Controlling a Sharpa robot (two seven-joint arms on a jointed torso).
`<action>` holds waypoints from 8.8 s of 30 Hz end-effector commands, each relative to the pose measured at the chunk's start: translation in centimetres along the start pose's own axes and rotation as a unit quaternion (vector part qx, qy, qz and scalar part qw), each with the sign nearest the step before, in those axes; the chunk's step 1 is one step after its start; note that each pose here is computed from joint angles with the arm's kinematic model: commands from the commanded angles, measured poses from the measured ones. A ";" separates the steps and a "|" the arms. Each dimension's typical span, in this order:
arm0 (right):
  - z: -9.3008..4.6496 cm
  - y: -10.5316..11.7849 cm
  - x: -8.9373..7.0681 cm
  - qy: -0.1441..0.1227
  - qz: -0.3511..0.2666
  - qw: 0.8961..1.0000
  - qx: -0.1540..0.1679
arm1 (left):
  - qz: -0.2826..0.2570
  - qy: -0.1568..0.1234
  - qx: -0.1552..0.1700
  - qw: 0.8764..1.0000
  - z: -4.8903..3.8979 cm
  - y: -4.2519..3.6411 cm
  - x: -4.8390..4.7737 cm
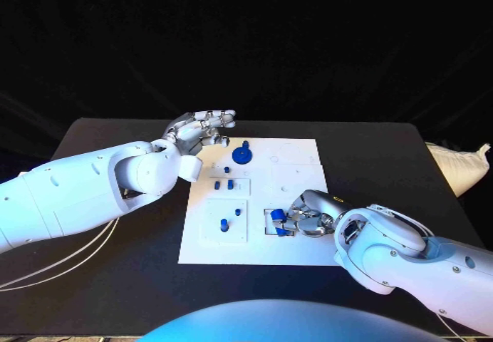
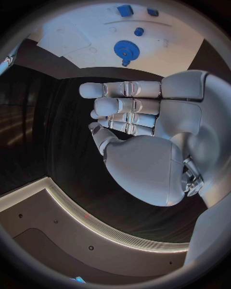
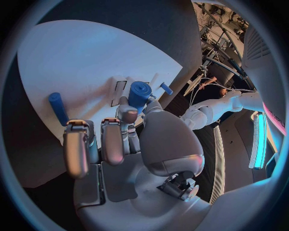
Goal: Assemble the parts on the task board
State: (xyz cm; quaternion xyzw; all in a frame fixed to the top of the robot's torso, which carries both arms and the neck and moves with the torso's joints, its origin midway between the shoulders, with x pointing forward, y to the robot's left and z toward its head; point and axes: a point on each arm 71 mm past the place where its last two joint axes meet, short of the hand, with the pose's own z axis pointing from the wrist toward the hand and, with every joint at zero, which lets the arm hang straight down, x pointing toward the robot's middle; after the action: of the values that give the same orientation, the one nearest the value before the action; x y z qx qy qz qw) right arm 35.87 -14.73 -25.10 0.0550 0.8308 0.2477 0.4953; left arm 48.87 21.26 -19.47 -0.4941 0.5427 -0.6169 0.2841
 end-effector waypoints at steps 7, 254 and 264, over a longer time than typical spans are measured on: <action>0.4 0.3 -0.3 -0.018 -0.034 0.999 -0.006 | 0.001 0.019 0.000 1.000 0.07 0.03 0.50; -0.4 -1.8 0.4 0.014 -0.071 0.997 0.017 | 0.014 0.044 -0.019 0.999 -0.19 0.42 0.52; -0.4 -1.6 0.5 0.015 -0.063 0.998 0.015 | 0.014 0.044 -0.019 0.999 -0.19 0.41 0.50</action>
State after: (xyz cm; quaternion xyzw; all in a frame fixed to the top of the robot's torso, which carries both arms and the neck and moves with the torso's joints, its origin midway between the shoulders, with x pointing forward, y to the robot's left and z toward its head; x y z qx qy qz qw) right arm 35.70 -16.27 -26.01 0.0127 0.8422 0.2026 0.4995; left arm 48.49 20.97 -19.81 -0.4700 0.5730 -0.6173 0.2641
